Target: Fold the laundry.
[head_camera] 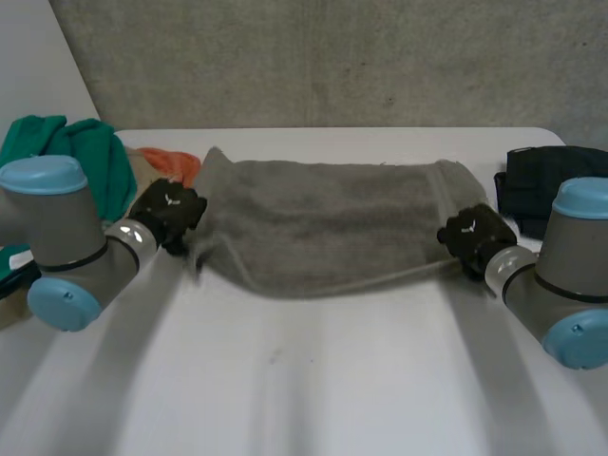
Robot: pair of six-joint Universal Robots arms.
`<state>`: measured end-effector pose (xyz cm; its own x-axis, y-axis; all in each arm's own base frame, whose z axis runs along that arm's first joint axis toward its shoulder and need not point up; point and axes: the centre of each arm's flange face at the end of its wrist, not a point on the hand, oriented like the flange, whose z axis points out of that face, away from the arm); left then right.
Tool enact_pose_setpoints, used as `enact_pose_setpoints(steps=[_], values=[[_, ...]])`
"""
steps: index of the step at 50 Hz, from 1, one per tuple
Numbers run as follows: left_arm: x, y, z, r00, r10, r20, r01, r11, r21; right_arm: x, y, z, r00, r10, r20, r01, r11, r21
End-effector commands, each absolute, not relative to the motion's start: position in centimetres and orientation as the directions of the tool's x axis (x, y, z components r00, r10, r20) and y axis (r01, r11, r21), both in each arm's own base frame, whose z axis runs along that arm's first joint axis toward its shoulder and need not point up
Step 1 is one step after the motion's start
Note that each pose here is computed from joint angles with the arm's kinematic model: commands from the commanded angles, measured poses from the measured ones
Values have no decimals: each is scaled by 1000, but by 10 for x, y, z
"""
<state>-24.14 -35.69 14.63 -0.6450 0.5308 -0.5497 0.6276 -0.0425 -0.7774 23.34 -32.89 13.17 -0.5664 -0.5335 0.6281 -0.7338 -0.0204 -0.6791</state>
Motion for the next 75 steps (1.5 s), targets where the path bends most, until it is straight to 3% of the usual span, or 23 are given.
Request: enact_pose_setpoints(steps=[1,7,12,16,21,31,37,42,45,46,49,50,53,57,59,63,64,67,68,71,72,74,75], values=[[-233,-353,173,-630,503,-591,659,-56,-750,230,-326,144,-574,-516,636,-735,-18,-678],[-238,-339,203,-715,486,-502,557,-37,-830,228,-320,153,-607,-507,612,-708,-5,-706],[-261,-307,185,-726,580,-370,495,66,-867,227,-319,154,-615,-504,606,-703,3,-711],[-273,-298,162,-705,610,-361,524,106,-845,225,-321,155,-624,-497,603,-701,15,-713],[-269,-312,143,-717,543,-436,586,132,-799,224,-320,154,-624,-498,602,-702,18,-712],[-252,-348,136,-721,412,-557,656,146,-740,220,-323,158,-647,-489,585,-688,43,-724],[-248,-350,136,-703,419,-574,671,123,-731,217,-321,163,-652,-499,571,-686,66,-725],[-243,-323,141,-633,494,-596,731,128,-670,212,-310,170,-629,-549,551,-708,109,-698],[-234,-295,142,-553,564,-613,798,146,-585,204,-291,171,-541,-650,534,-775,139,-617],[-228,-279,143,-502,606,-617,835,152,-529,196,-279,170,-456,-724,517,-832,140,-538],[-217,-255,142,-409,679,-609,889,147,-433,182,-258,173,-291,-836,466,-908,88,-409],[-208,-244,142,-357,717,-599,914,137,-381,176,-245,180,-186,-884,429,-935,24,-355],[-198,-236,147,-294,744,-600,933,87,-350,174,-239,186,-80,-903,423,-940,-72,-333],[-209,-254,167,-265,676,-688,928,-15,-372,177,-255,192,-118,-859,499,-937,-70,-342],[-216,-269,177,-283,616,-735,918,-47,-393,178,-265,194,-153,-839,523,-934,-50,-355],[-233,-318,210,-382,418,-824,881,-104,-461,189,-297,205,-253,-750,612,-913,-25,-408],[-239,-338,229,-429,324,-843,862,-134,-490,196,-313,217,-294,-687,665,-902,-30,-430],[-248,-362,269,-504,177,-846,821,-207,-532,205,-340,247,-378,-533,757,-879,-50,-474],[-252,-376,300,-563,76,-823,784,-264,-561,208,-358,276,-458,-394,797,-847,-78,-526],[-258,-387,353,-674,-58,-736,696,-385,-607,208,-381,323,-601,-174,780,-764,-161,-624],[-257,-390,388,-751,-131,-647,621,-473,-625,207,-393,350,-693,-56,719,-689,-243,-683],[-256,-390,419,-819,-176,-547,539,-564,-626,204,-399,375,-769,27,639,-608,-342,-717],[-251,-388,445,-870,-204,-448,466,-636,-616,202,-400,400,-827,85,556,-530,-449,-720]])
